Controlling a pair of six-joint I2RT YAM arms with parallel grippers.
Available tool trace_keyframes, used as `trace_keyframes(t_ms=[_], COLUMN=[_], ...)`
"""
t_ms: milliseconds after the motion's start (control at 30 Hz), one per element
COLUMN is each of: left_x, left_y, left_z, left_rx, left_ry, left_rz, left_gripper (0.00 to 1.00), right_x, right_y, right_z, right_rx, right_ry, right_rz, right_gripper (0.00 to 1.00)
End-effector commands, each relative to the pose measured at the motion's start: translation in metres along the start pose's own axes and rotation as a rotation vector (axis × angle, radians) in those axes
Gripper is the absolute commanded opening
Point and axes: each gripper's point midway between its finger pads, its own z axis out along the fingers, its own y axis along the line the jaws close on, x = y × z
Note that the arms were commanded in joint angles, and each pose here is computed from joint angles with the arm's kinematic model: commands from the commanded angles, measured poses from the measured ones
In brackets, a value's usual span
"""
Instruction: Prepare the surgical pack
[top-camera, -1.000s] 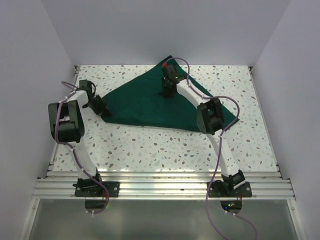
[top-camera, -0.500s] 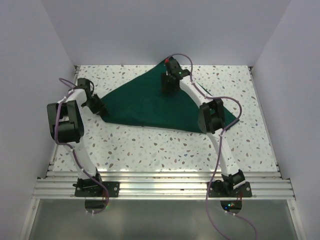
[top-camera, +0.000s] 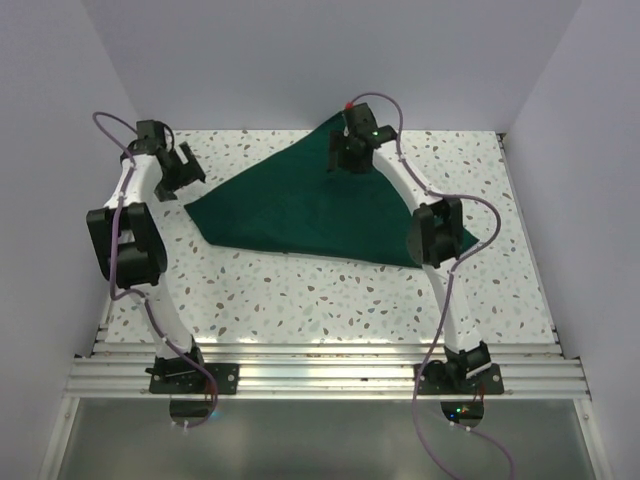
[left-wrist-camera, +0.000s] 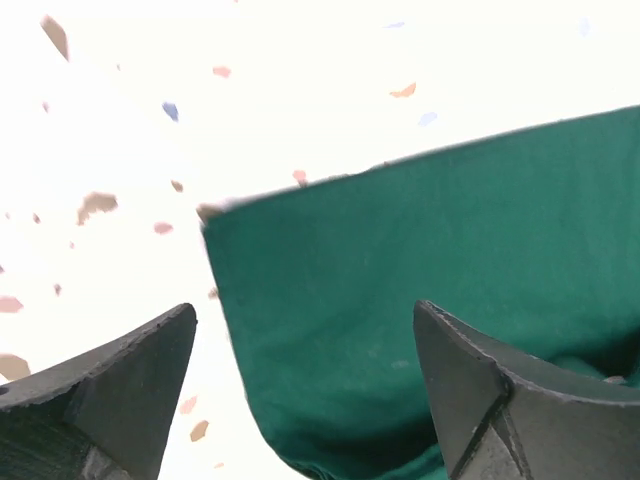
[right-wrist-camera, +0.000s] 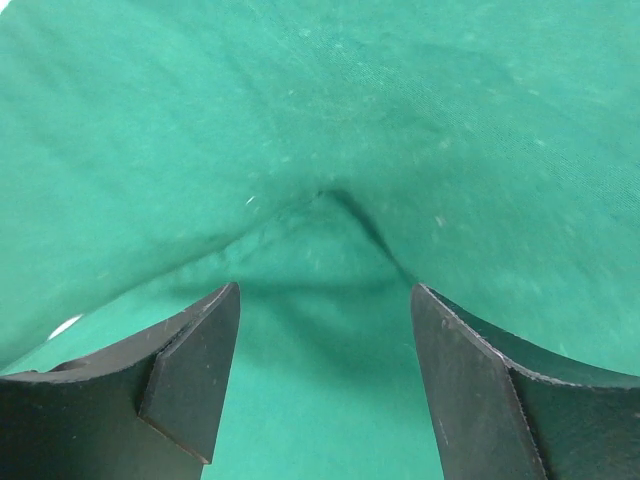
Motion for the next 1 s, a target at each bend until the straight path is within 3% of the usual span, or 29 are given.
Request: trace_keyframes(t_ms=[0,333,633,967], left_x=[-0.004,0.009,0.036,0.065], left_y=[0.021,0.041,0.035,0.019], left_z=[0.017,0.051,0.073,0.091], left_rx=[-0.075,-0.065,0.019,0.158], left_ry=[0.042,0.113,0.166,0.232], left_rz=[0.055,0.113,0.111,0.086], left_gripper=[0.92,0.87,0.85,0.68], right_x=[-0.047,0.029,0.03,0.045], right_y=[0.019,0.034,0.042,0.046], right_z=[-0.093,-0.133,-0.137,-0.121], right_rx=[-0.114,-0.283,-0.326,-0.325], right_ry=[-0.095,0.13,0.143,0.2], right_rz=[0.069,0.024,0.02,0.049], right_gripper=[0.73,0.68,0.64,0.63])
